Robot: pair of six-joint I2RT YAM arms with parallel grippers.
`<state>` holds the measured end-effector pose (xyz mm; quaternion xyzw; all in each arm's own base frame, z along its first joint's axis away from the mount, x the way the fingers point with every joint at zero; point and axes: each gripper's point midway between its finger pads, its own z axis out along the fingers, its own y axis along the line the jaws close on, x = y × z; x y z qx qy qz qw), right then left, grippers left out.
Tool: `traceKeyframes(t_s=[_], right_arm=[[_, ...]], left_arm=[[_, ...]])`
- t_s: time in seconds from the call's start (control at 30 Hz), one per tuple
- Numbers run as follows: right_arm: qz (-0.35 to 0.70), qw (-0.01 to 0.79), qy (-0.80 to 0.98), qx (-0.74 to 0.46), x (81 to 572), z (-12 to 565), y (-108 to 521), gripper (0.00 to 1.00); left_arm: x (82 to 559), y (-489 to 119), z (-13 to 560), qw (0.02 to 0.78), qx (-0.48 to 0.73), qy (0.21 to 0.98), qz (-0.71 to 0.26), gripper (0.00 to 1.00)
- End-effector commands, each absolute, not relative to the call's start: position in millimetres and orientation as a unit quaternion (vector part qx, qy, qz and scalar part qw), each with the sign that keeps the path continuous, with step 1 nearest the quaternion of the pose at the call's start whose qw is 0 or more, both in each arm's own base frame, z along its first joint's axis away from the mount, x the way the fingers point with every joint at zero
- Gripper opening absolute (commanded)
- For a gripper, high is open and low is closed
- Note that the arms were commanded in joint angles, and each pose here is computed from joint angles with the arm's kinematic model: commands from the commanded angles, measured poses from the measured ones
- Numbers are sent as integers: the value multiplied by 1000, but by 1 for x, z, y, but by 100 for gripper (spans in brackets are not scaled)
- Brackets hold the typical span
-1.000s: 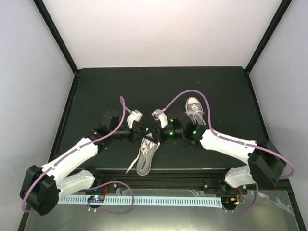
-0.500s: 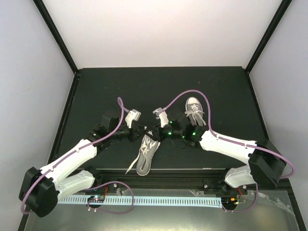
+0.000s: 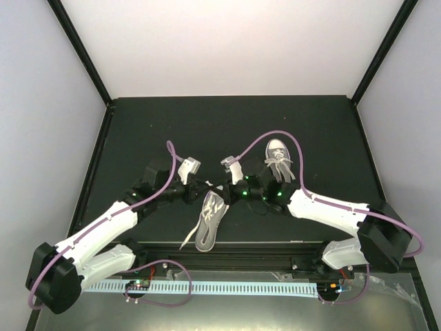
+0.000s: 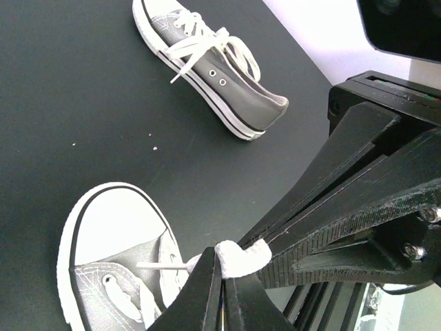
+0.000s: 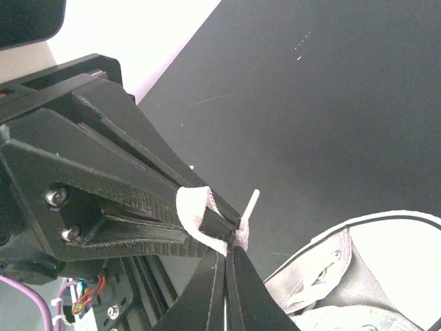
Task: Tie the shoes
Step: Cross the shoelace with the shoelace, then tie the shoelace on the shoe.
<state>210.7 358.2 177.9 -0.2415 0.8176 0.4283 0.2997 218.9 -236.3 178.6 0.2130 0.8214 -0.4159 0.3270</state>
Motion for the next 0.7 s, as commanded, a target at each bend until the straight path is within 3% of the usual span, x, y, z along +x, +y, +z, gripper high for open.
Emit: traceKeyframes(t_s=[0.0, 0.07, 0.17, 0.23, 0.43, 0.67], right_arm=[[430, 325, 806, -245, 215, 186, 355, 2], [422, 333, 808, -241, 217, 187, 350, 2], [398, 358, 818, -213, 225, 188, 335, 2], [380, 367, 826, -197, 228, 186, 326, 2], [352, 369, 841, -184, 231, 178, 313, 1], [352, 363, 844, -181, 231, 174, 314, 2]], left_arm=[[205, -246, 186, 315, 243, 803, -444, 2], [206, -245, 182, 312, 241, 808, -439, 7], [207, -239, 174, 308, 225, 822, -423, 48], [205, -235, 165, 303, 215, 829, -417, 61], [184, -227, 126, 261, 189, 848, -421, 64], [164, -217, 107, 262, 172, 844, -434, 68]])
